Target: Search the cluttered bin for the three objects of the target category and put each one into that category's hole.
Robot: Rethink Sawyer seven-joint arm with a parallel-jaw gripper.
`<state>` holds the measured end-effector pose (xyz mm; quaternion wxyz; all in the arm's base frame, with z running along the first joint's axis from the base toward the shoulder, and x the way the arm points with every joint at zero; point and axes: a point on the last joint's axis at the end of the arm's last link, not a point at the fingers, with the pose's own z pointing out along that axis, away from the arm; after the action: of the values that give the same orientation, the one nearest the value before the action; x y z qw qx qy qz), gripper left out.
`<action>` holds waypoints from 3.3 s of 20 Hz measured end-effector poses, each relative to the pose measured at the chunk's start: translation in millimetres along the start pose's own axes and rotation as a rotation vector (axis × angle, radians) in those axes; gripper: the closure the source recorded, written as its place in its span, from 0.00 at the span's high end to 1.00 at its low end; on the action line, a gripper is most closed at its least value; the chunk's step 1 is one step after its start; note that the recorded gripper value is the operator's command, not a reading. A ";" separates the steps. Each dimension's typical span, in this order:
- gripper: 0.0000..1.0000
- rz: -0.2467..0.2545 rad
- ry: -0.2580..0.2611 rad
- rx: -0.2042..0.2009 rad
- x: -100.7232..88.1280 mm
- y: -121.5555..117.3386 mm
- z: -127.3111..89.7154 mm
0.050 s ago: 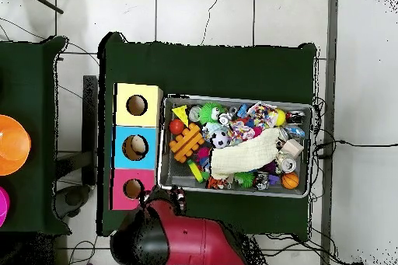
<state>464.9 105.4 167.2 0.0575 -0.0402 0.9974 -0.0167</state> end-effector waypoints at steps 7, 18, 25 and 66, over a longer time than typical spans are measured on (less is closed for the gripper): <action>1.00 0.015 0.010 0.014 5.2 -23.2 12.7; 1.00 -0.007 -0.003 0.031 16.8 -46.8 43.3; 1.00 -0.039 -0.005 0.030 26.1 -46.4 60.5; 1.00 -0.133 0.069 -0.017 75.5 -34.5 119.0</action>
<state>406.6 61.4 41.8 0.0214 -0.1063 0.9940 -0.0132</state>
